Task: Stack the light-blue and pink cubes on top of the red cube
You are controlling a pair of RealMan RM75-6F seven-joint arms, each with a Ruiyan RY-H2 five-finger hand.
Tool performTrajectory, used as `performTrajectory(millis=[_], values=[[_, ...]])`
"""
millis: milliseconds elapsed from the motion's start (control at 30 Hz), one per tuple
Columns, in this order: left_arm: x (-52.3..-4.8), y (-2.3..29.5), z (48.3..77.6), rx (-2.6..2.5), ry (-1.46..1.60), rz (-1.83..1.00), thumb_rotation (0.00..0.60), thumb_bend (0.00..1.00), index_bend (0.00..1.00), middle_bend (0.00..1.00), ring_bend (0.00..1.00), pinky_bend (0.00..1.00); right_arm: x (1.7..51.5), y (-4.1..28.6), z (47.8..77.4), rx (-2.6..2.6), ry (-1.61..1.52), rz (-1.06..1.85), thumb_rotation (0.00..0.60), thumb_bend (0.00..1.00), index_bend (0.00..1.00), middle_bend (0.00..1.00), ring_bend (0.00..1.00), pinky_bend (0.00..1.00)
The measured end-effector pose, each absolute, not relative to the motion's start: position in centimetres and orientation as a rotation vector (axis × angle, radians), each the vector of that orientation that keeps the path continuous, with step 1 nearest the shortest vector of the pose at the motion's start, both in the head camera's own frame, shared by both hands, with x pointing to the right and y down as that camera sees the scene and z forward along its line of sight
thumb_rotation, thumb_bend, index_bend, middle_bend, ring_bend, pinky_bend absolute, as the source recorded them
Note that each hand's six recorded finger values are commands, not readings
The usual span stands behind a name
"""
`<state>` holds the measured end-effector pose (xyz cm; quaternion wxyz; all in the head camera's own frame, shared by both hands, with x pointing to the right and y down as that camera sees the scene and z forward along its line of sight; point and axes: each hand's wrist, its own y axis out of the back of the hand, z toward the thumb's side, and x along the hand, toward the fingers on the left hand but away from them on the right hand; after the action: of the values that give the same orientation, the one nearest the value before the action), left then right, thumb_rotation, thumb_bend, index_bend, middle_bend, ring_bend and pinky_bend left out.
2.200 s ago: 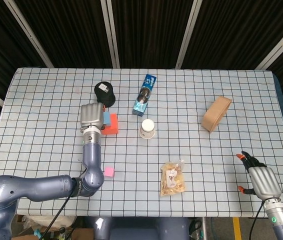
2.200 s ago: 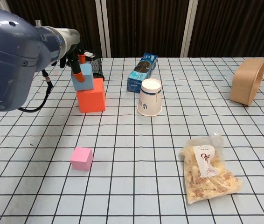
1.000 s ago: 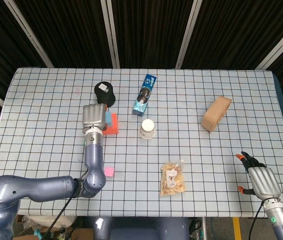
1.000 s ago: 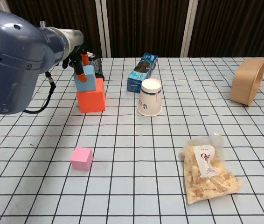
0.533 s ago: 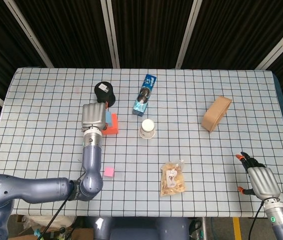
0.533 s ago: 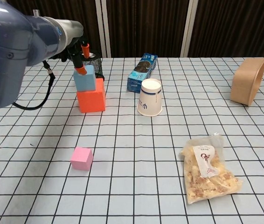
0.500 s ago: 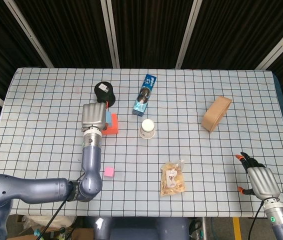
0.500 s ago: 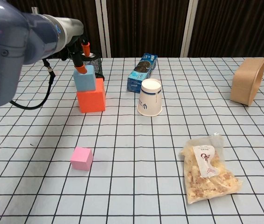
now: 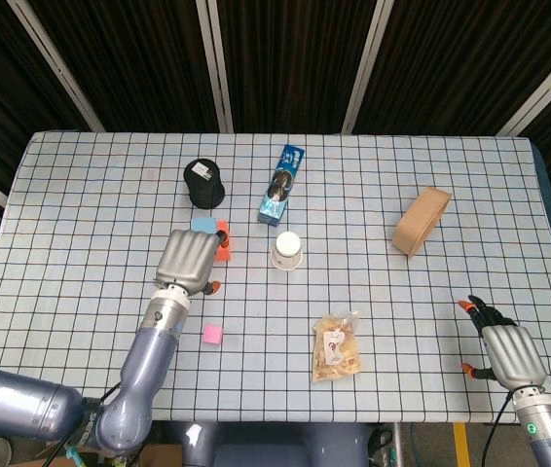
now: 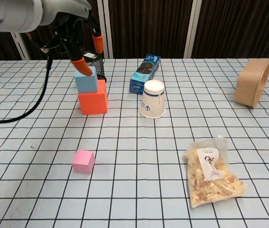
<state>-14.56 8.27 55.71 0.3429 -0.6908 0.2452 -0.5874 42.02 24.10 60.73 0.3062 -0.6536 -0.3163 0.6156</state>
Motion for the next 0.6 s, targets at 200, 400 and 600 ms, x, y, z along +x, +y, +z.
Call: performTrajectory(millis=[200, 400, 600], values=[[-16.5, 12.2, 57.1, -1.854, 0.517, -1.588, 0.6, 0.23, 0.34, 0.86, 0.71, 0.76, 42.0, 24.1, 60.6, -1.735, -0.837, 1.626, 0.6, 0.14, 0.14, 0.1, 0.2, 0.37], [-18.5, 14.9, 59.4, -1.839, 0.471, -1.661, 0.6, 0.23, 0.34, 0.86, 0.71, 0.77, 42.3, 24.1, 60.4, -1.735, -0.858, 1.625, 0.6, 0.14, 0.14, 0.1, 0.2, 0.37], [-19.3, 16.9, 62.2, -1.816, 0.508, -1.691, 0.6, 0.24, 0.36, 0.87, 0.72, 0.77, 42.2, 24.1, 60.6, -1.747, -0.85, 1.624, 0.6, 0.14, 0.14, 0.1, 0.2, 0.37]])
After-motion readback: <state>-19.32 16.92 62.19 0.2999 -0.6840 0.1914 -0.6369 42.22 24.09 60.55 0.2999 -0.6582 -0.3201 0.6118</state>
